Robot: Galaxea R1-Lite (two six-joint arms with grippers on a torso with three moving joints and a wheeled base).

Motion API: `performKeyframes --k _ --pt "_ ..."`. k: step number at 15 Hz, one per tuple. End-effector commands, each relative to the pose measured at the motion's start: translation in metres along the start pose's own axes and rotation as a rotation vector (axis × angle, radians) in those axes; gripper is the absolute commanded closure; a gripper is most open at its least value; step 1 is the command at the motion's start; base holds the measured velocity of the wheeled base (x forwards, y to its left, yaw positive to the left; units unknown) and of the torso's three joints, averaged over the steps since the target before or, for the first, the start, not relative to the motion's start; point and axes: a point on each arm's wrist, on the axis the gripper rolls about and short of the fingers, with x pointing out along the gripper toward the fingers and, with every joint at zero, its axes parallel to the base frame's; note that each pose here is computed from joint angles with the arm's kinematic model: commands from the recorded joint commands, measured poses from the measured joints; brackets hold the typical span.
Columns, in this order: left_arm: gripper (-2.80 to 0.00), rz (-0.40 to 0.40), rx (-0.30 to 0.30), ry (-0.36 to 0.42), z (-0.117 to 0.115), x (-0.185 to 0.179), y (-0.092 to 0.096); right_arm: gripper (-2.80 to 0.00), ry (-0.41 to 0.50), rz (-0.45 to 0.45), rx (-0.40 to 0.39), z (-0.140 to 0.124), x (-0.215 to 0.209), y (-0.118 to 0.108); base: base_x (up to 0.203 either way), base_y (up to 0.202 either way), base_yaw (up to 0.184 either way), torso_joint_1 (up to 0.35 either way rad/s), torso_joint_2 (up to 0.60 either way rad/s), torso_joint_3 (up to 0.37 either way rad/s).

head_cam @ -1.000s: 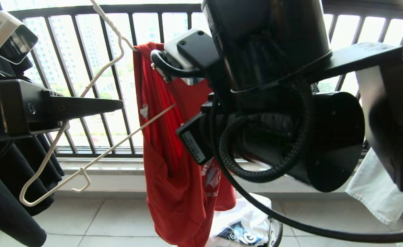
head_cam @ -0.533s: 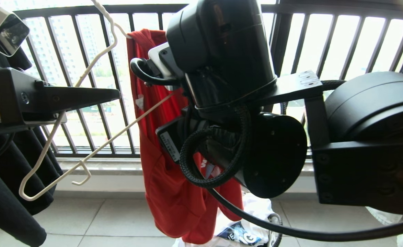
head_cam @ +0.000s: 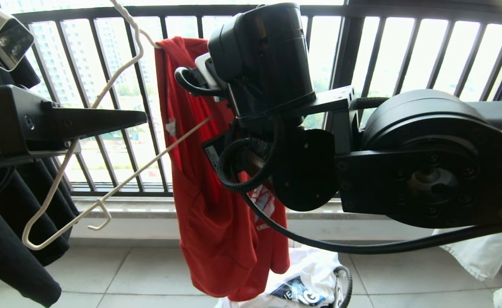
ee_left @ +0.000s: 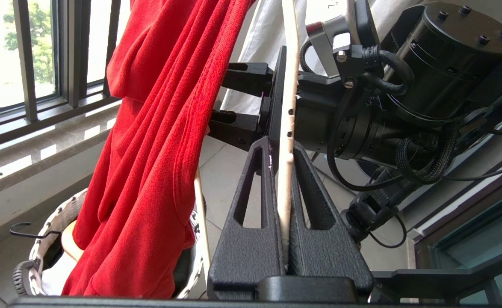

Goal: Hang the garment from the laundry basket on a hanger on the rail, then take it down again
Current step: Hang the clothes on the clothes rack

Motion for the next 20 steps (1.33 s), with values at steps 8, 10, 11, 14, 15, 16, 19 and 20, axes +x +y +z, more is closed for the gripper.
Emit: performKeyframes --k 8,10,11,14,15,16,19,20 --pt "0.0 0.031 -0.015 -0.007 -0.001 0.006 0.013 0.0 -0.042 -0.005 0.035 0.008 -0.009 -0.001 0.0 0.0 0.0 0.0 0.0 0.0" --pt "0.0 0.075 -0.006 -0.039 -0.001 0.009 0.021 0.0 -0.056 0.044 0.024 0.01 -0.025 0.014 0.0 0.0 0.0 0.0 0.0 0.0" --pt "0.0 0.08 -0.008 -0.041 -0.001 0.01 0.022 0.0 -0.062 0.068 0.016 0.011 -0.032 0.022 0.0 0.0 0.0 0.0 0.0 0.0" --pt "0.0 0.083 -0.01 -0.041 -0.001 0.01 0.024 0.0 -0.08 0.145 -0.011 0.011 -0.054 0.045 0.0 0.0 0.0 0.0 0.0 0.0" --pt "0.0 0.083 -0.011 -0.04 -0.001 0.011 0.024 0.0 -0.081 0.162 -0.02 0.01 -0.058 0.051 0.0 0.0 0.0 0.0 0.0 0.0" --pt "0.0 0.084 -0.011 -0.041 -0.001 0.011 0.024 0.0 -0.081 0.175 -0.026 0.009 -0.059 0.057 0.0 0.0 0.0 0.0 0.0 0.0" --pt "0.0 0.099 -0.009 -0.05 -0.001 0.011 0.025 0.0 -0.093 0.186 -0.061 0.008 -0.056 0.068 0.0 0.0 0.0 0.0 0.0 0.0" --pt "0.0 0.099 -0.009 -0.05 -0.001 0.011 0.025 0.0 -0.104 0.185 -0.056 0.01 -0.055 0.07 0.0 0.0 0.0 0.0 0.0 0.0"
